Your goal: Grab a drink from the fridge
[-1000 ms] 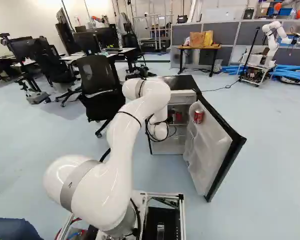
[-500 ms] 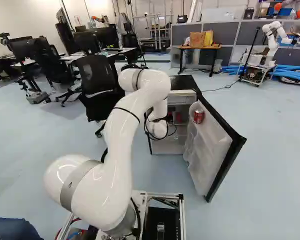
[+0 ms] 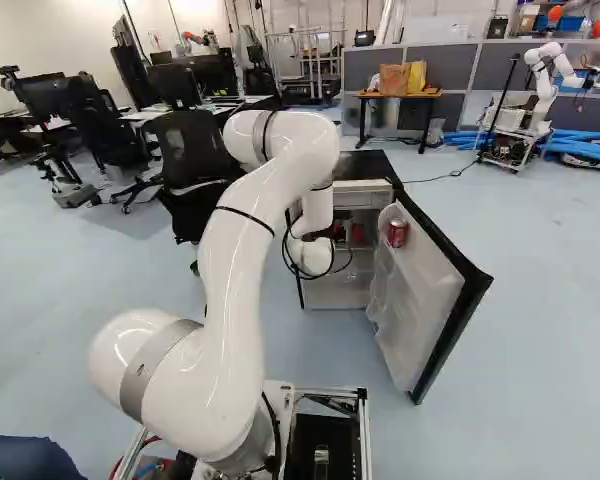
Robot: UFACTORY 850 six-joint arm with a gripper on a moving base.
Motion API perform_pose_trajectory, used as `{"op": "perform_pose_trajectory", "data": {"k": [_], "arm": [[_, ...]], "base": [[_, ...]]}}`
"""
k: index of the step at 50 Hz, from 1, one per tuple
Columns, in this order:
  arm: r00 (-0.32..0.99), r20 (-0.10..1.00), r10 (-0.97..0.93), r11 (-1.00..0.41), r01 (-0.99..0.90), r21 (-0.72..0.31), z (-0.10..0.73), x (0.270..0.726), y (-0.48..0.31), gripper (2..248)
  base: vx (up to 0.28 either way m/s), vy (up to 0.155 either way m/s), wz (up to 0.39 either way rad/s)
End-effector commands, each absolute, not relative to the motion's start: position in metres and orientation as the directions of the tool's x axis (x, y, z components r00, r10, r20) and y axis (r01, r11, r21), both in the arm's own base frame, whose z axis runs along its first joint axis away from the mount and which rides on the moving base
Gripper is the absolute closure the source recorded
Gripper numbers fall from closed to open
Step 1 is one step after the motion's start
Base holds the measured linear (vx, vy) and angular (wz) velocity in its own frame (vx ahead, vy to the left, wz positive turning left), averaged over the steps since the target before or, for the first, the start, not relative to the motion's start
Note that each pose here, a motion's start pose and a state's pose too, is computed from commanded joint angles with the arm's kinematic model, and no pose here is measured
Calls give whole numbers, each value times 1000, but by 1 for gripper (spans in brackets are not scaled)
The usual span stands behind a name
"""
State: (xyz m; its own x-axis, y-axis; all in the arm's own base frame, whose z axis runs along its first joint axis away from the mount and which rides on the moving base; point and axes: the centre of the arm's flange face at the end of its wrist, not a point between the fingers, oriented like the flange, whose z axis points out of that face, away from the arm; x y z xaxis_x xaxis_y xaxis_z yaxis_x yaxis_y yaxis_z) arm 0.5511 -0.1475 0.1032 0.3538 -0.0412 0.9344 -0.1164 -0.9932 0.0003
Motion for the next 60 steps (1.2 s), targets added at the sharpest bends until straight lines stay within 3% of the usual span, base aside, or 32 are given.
{"op": "perform_pose_trajectory", "data": {"k": [60], "arm": [[396,916,-65,-990,-144,-8,205,431,-125,158]], "base": [[0,0,0]]}}
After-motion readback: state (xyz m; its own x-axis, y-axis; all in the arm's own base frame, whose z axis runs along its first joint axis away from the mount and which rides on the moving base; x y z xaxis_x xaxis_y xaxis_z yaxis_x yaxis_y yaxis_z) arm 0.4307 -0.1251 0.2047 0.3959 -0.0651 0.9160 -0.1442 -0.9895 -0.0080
